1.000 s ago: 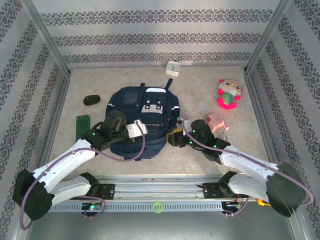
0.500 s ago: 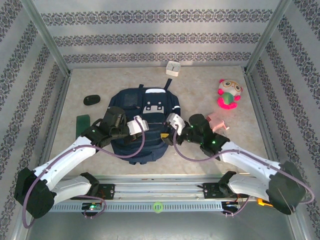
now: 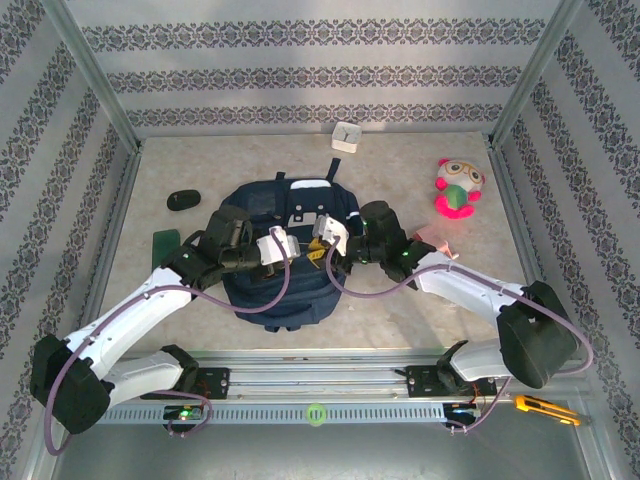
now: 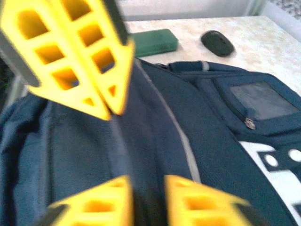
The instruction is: Pack books, pencil case, and school supplies into a backpack
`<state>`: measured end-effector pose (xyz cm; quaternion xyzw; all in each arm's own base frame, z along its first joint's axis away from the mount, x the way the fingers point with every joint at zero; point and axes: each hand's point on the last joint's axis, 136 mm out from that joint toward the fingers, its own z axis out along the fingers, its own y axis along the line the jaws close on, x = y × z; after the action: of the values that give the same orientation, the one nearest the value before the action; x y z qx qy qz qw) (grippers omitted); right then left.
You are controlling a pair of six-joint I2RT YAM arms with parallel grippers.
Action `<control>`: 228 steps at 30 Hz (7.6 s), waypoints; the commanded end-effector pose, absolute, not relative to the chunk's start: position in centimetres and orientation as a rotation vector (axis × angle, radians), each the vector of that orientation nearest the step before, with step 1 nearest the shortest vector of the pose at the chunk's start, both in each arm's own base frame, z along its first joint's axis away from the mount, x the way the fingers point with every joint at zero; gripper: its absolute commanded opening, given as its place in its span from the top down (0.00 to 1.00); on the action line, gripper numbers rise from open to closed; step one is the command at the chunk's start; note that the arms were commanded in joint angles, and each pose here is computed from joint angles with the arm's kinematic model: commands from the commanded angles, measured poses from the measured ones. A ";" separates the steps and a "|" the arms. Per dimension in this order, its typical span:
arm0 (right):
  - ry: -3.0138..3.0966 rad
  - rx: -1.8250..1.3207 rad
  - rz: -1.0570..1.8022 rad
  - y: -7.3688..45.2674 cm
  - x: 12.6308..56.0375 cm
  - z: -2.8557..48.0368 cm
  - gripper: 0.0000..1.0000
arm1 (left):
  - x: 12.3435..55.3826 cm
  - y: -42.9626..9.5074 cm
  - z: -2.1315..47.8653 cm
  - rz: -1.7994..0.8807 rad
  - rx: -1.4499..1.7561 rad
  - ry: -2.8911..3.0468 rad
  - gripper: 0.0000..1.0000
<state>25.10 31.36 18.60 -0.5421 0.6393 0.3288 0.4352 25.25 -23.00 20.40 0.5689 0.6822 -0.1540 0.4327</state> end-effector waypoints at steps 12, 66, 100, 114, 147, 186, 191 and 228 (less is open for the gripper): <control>1.394 -1.413 0.880 31.8 24.1 22.6 1.00 | 27.0 -24.9 20.5 -0.483 1.402 1.737 0.23; 1.970 -1.595 1.058 23.9 32.0 12.6 0.53 | 27.6 -22.9 27.3 -0.567 1.339 1.461 1.00; 1.886 -1.347 1.264 26.9 23.6 20.3 1.00 | 31.5 -25.2 22.6 -0.294 1.208 1.663 1.00; 1.897 -1.048 1.184 26.8 24.8 17.7 0.91 | 30.1 -27.3 23.4 -0.420 1.238 1.581 1.00; 2.269 -0.488 1.252 28.2 20.5 17.7 1.00 | 36.5 -28.9 23.9 -0.232 0.722 1.728 1.00; 2.195 0.436 1.685 25.7 28.3 20.5 0.32 | 28.2 -27.1 24.3 -0.445 1.336 1.275 1.00; 2.253 0.561 1.575 23.9 27.5 17.5 0.25 | 28.0 -27.2 24.6 -0.472 1.309 1.259 1.00; 1.911 0.639 1.383 26.9 29.1 20.4 1.00 | 32.0 -21.5 25.1 -0.361 0.969 1.773 0.37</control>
<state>28.08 27.60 18.39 0.2546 0.7499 0.5438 0.2776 31.57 -22.81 19.82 0.5151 0.7010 -0.1187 0.4788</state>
